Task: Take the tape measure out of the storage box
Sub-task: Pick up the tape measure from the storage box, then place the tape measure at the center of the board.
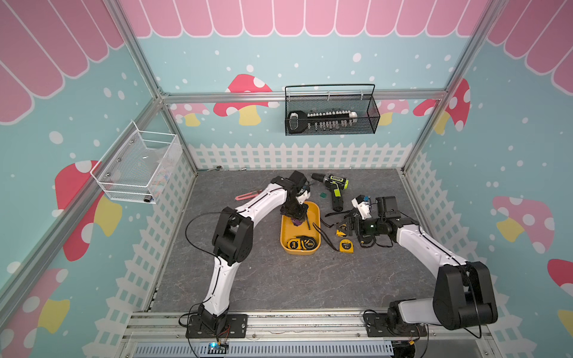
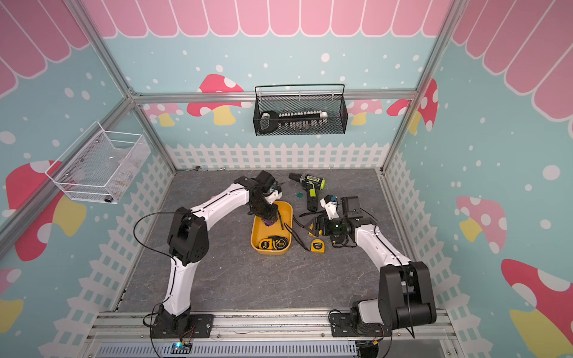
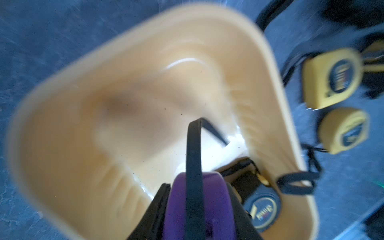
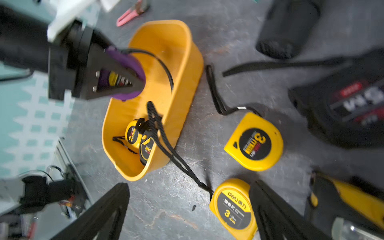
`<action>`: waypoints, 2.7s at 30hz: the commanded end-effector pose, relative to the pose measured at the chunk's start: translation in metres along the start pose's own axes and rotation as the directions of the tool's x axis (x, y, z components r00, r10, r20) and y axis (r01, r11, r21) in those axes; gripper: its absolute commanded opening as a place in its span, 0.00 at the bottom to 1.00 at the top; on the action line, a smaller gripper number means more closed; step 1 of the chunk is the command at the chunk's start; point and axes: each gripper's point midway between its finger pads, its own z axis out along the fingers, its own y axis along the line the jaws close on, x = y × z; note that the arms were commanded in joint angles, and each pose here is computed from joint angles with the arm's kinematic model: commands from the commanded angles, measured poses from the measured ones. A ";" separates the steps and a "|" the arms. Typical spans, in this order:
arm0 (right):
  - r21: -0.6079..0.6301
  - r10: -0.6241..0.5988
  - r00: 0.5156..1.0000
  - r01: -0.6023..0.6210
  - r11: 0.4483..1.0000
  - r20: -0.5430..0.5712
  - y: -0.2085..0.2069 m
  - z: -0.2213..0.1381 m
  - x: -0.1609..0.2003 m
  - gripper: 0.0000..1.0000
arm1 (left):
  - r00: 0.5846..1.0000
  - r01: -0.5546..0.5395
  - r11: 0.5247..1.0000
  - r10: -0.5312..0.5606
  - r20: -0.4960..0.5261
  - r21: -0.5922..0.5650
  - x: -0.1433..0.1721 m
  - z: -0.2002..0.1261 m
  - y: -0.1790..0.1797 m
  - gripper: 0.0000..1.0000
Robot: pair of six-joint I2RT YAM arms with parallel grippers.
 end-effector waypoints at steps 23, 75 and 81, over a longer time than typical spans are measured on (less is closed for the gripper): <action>0.034 -0.725 0.679 0.726 0.686 0.113 0.115 0.032 -0.028 0.99 | 0.996 0.088 0.692 -0.041 -0.083 0.716 0.024 -0.069 -0.120 0.25; 0.557 0.015 0.995 0.041 0.829 -0.095 -0.071 -0.042 0.044 0.48 | 0.995 -0.101 0.989 0.103 0.014 -0.110 0.024 -0.037 -0.021 0.99; 0.620 0.209 0.977 -0.137 0.772 -0.045 -0.114 -0.070 0.057 0.52 | 0.970 -0.211 0.960 0.183 -0.160 -0.181 0.062 0.006 -0.024 0.99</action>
